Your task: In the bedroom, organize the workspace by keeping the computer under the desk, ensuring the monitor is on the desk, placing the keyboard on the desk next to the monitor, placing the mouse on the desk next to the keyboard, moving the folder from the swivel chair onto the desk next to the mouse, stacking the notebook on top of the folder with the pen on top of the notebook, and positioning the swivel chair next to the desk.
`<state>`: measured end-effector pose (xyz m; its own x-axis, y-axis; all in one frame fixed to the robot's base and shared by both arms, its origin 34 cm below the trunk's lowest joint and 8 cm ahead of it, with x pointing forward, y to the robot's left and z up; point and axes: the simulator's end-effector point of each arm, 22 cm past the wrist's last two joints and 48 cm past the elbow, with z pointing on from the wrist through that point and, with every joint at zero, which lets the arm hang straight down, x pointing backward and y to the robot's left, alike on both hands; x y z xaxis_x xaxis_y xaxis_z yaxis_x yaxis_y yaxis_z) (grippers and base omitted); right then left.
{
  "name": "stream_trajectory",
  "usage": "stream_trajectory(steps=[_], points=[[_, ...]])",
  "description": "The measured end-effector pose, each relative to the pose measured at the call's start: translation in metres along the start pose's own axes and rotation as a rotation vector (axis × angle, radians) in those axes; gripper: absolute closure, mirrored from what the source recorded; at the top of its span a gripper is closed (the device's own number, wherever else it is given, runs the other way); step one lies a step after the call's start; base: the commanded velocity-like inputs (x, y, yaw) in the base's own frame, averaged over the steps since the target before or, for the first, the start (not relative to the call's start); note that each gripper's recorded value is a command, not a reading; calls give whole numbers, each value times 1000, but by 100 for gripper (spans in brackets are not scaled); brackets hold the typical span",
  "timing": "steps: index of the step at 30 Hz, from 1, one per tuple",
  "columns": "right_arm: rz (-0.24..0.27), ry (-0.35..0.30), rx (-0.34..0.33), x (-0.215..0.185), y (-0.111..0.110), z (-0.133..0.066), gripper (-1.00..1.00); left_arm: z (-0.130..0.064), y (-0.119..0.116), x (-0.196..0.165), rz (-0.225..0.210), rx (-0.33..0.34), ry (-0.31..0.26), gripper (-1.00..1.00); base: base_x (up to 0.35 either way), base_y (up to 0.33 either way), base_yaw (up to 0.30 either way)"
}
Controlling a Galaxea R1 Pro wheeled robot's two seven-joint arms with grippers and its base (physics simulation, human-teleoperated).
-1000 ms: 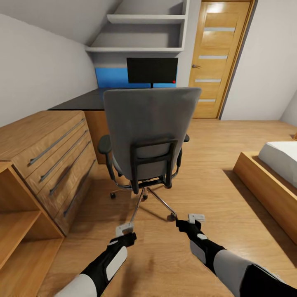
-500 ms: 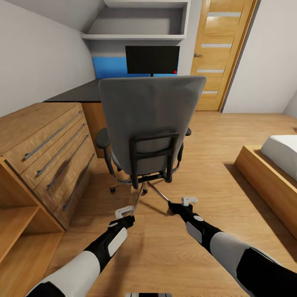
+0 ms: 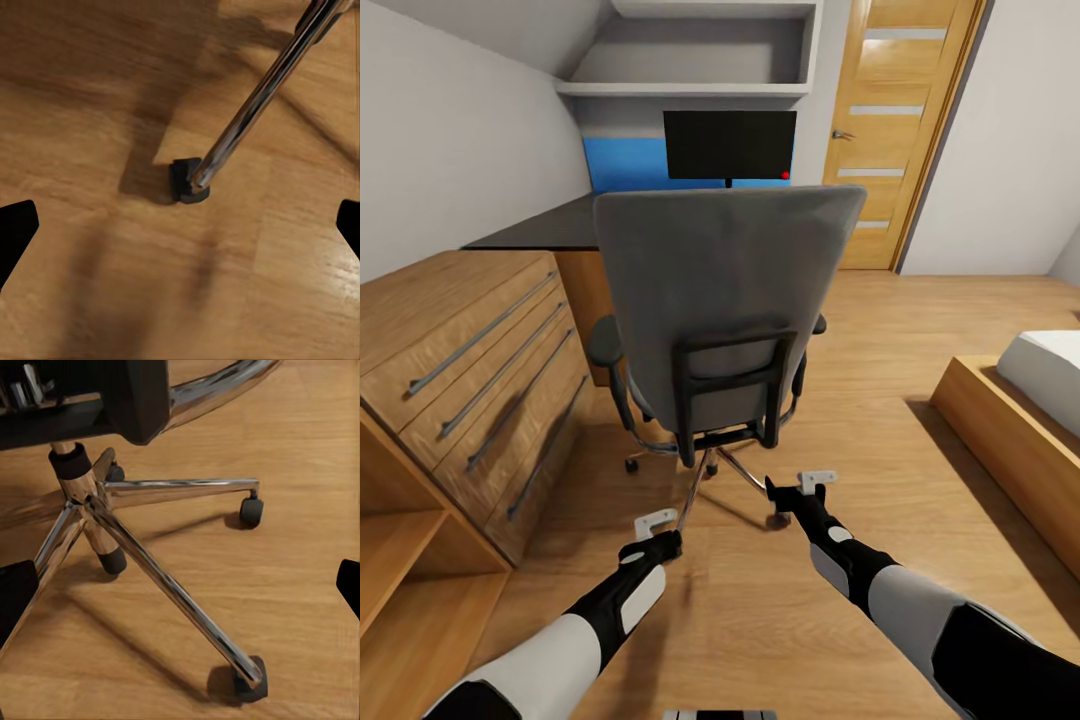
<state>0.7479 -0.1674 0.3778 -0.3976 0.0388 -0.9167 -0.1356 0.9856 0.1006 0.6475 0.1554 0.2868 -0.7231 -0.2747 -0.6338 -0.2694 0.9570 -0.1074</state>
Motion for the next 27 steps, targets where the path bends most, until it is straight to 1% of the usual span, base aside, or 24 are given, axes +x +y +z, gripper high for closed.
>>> stream_trajectory(steps=[4, 9, 13, 16, 18, 20, 21, 23, 25, 27], points=[[0, -4, 0, -1, 0, 0, -100, -1, -5, 1, 35, 11, -6, -100, 127, -10, 0], [-1, -5, -1, -1, 0, 0, -100, -3, -10, 2, 63, 21, -11, -100, 250, -48, 0], [-2, -4, -3, -1, 0, 0, -100, -3, -12, 2, 77, 25, -15, -100, 206, -48, 0], [-2, 0, -4, 3, 1, -2, -100, -3, -13, -2, 75, 27, -38, -100, 90, -21, 0], [-1, -3, -4, 5, 1, -3, -100, -4, -14, -8, 67, 29, -65, -100, 51, -12, 0], [-1, -12, -4, 5, 1, -4, -100, -5, -15, -16, 55, 32, -104, -100, 30, -7, 0], [-1, -27, -4, 3, 1, -5, -100, -6, -16, -25, 43, 36, -150, -100, 18, -4, 0], [-2, -43, -4, 0, 1, -5, -100, -8, -18, -33, 35, 40, -197, -100, 13, -3, 0], [-1, -64, -3, -2, 0, -7, -100, -12, -25, -37, 39, 54, -247, -100, 6, -1, 0], [0, -75, -2, -2, 0, -9, -100, -18, -39, -37, 58, 77, -283, -100, 3, -1, 0]])
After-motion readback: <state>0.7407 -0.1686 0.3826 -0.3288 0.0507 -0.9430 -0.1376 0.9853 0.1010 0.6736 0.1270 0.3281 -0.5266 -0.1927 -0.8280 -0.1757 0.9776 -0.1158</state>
